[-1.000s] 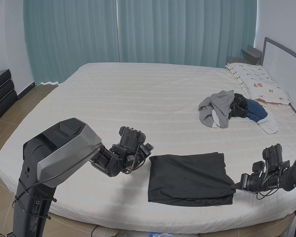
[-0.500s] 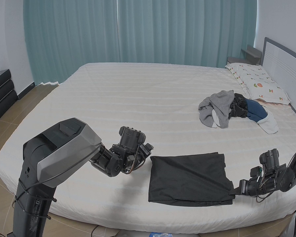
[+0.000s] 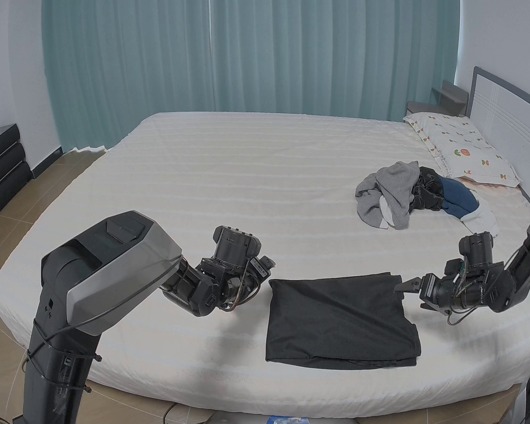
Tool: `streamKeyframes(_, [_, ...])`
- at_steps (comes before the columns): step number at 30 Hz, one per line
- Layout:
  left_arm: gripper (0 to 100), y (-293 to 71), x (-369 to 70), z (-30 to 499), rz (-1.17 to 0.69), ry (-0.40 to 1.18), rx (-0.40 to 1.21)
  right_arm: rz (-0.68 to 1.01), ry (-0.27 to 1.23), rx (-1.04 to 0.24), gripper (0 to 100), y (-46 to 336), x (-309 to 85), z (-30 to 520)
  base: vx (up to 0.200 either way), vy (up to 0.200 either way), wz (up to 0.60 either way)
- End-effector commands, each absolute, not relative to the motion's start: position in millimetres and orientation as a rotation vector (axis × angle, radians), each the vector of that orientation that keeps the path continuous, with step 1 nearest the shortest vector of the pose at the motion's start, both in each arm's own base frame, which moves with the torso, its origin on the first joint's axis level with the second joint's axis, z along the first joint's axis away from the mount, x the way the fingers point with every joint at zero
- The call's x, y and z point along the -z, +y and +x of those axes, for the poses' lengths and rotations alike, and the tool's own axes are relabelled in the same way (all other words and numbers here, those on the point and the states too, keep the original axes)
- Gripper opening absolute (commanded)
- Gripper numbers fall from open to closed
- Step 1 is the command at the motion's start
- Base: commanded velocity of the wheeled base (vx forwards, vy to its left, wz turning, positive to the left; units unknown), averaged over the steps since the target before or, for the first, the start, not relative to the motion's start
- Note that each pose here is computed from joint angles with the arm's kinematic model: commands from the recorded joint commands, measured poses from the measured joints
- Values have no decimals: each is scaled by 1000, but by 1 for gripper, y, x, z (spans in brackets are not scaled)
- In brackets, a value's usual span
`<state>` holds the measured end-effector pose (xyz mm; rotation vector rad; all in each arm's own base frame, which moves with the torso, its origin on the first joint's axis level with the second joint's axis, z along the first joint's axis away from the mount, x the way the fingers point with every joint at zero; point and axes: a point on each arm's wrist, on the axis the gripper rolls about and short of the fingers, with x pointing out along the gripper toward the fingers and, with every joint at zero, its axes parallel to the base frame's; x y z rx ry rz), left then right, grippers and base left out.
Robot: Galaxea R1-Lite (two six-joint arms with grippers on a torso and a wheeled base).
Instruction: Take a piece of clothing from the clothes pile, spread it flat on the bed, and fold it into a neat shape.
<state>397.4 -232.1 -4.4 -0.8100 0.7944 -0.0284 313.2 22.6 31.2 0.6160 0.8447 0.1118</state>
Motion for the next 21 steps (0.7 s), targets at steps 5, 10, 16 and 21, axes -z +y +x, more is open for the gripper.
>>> streamKeyframes(5, [100,-232,6,397,-804,797,29,689,853,-81,100,34,3,364,0,0,0])
streamKeyframes(10, [100,-232,6,397,-805,794,28,696,843,-85,100,36,6,373,0,0,0])
streamKeyframes(16, [100,-233,6,397,-802,796,29,721,793,-88,0,35,5,381,0,0,0])
streamKeyframes(21, [100,-233,6,397,-802,796,29,725,764,-86,0,31,1,380,0,0,0])
